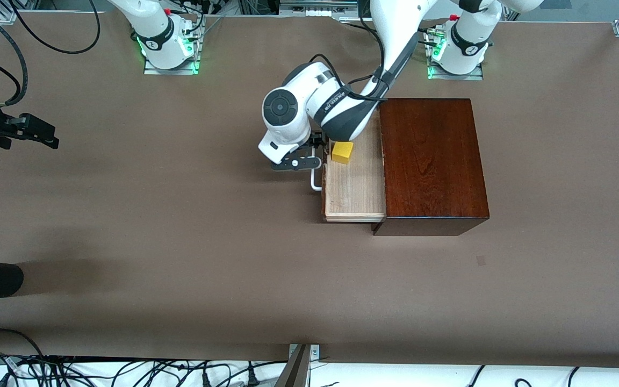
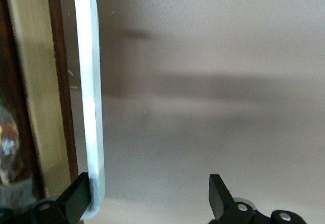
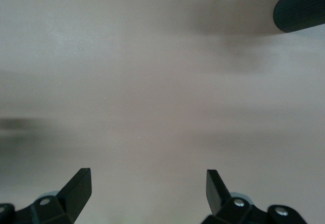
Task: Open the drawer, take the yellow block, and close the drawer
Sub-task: 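Release the handle and raise the left gripper away from the drawer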
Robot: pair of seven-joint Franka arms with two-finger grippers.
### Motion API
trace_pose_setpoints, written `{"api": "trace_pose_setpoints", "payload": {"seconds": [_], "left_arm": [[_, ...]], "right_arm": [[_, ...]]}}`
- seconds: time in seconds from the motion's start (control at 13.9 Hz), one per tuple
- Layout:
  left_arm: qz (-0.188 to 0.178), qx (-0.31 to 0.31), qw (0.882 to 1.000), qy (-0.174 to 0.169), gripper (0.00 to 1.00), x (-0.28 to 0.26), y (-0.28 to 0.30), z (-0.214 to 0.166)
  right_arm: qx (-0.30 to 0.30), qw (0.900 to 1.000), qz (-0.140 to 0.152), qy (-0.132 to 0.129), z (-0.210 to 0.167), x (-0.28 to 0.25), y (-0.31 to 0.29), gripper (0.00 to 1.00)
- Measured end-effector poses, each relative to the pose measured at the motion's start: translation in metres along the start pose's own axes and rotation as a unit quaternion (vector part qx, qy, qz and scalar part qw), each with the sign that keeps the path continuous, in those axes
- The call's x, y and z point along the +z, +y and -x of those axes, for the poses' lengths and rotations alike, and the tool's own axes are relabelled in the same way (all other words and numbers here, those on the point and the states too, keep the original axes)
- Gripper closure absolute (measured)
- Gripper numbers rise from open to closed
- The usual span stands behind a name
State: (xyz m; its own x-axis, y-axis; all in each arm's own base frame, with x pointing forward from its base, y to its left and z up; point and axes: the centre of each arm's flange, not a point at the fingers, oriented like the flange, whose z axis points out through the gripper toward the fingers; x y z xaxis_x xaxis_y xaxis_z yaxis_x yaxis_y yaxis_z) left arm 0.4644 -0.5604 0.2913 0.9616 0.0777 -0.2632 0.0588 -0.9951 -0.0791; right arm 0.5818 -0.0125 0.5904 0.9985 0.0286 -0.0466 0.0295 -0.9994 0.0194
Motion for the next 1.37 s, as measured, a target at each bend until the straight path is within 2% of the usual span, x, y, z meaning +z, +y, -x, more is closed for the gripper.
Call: {"api": "trace_pose_setpoints", "payload": {"seconds": [0.29,0.65,1.08,1.37], "left_arm": [[-0.013,0.007,1.000,-0.001,0.00,-0.001,0.002,0.007],[-0.005,0.011,1.000,0.002,0.00,-0.031,0.007,0.023],[0.022,-0.003,0.999,0.028,0.00,-0.126,-0.028,0.034],[0.059,-0.062,0.995,0.048,0.00,-0.205,-0.106,-0.003]], "right_arm": [[0.000,1.000,0.000,0.000,0.000,0.000,0.000,0.00],[0.000,1.000,0.000,0.000,0.000,0.000,0.000,0.00],[0.000,1.000,0.000,0.000,0.000,0.000,0.000,0.00],[0.000,1.000,0.000,0.000,0.000,0.000,0.000,0.00]]}}
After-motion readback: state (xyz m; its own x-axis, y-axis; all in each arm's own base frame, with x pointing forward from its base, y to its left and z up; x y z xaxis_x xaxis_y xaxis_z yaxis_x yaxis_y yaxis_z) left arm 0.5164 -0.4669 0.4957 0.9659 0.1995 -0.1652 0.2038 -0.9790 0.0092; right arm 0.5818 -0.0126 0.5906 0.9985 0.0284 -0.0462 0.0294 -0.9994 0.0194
